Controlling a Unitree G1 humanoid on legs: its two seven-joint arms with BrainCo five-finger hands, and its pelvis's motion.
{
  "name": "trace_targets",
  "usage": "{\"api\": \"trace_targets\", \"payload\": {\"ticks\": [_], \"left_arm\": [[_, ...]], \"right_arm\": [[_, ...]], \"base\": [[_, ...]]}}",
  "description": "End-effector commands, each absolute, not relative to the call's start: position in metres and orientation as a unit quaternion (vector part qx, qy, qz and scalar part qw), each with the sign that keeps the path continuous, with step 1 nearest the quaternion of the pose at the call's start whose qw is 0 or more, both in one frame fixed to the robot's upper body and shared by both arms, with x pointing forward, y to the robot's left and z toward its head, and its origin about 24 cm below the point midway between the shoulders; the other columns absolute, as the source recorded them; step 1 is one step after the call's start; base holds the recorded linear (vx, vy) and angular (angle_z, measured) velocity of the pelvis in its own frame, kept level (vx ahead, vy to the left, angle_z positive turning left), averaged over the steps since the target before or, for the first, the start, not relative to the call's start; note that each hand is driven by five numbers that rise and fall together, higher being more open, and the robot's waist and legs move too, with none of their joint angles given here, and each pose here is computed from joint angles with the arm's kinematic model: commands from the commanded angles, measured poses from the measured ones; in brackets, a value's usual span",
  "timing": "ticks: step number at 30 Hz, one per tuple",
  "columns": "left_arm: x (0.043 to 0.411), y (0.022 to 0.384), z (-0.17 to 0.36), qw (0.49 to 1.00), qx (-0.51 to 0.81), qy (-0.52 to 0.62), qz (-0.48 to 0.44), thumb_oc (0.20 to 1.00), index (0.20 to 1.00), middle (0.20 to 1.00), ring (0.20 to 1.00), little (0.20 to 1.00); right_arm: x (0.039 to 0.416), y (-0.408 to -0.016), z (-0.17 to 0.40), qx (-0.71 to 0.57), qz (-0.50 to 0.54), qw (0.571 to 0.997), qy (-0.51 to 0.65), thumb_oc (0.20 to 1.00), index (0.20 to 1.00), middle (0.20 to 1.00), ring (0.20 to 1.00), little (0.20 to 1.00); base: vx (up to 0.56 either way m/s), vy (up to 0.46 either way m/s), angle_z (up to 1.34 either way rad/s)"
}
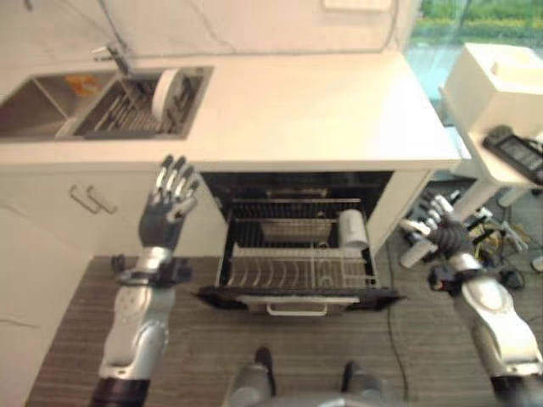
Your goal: Place the dishes in the dishwasher.
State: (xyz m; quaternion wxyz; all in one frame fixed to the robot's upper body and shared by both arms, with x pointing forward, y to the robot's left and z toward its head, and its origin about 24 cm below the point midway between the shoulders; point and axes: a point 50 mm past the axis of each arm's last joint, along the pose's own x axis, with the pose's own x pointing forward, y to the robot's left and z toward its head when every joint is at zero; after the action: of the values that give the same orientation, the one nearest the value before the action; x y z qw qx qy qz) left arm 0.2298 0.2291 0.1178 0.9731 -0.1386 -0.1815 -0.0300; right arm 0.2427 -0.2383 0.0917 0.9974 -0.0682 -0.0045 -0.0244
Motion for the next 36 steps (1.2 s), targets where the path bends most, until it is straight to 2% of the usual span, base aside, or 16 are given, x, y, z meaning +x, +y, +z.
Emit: {"api": "trace_targets", "payload": {"ticks": [1, 17, 27, 36], "left_arm": [[0.228, 0.233, 0.141, 0.964, -0.114, -0.236, -0.046, 1.0, 1.0, 1.0, 1.0, 1.0], [0.225, 0.245, 0.136, 0.969, -0.111, -0.217, -0.043, 1.0, 1.0, 1.0, 1.0, 1.0], [0.227, 0.239, 0.13, 0.974, -0.105, -0.18, -0.092, 1.0, 1.0, 1.0, 1.0, 1.0], [0.231, 0.244, 0.125, 0.977, -0.103, -0.177, -0.064, 1.0, 1.0, 1.0, 1.0, 1.0]], "right_arm": [[0.243, -0.227, 0.136, -0.07, 0.014, 0.987, -0.143, 1.0, 1.0, 1.0, 1.0, 1.0], [0.24, -0.23, 0.145, -0.061, 0.035, 0.984, -0.162, 1.0, 1.0, 1.0, 1.0, 1.0], [0.235, -0.232, 0.145, -0.058, 0.018, 0.984, -0.169, 1.0, 1.0, 1.0, 1.0, 1.0], [0.249, -0.223, 0.148, -0.055, 0.058, 0.981, -0.176, 1.0, 1.0, 1.0, 1.0, 1.0]], "base": [[0.08, 0.039, 0.0], [0.02, 0.015, -0.01], [0.03, 0.148, 0.03], [-0.01, 0.005, -0.37]]}}
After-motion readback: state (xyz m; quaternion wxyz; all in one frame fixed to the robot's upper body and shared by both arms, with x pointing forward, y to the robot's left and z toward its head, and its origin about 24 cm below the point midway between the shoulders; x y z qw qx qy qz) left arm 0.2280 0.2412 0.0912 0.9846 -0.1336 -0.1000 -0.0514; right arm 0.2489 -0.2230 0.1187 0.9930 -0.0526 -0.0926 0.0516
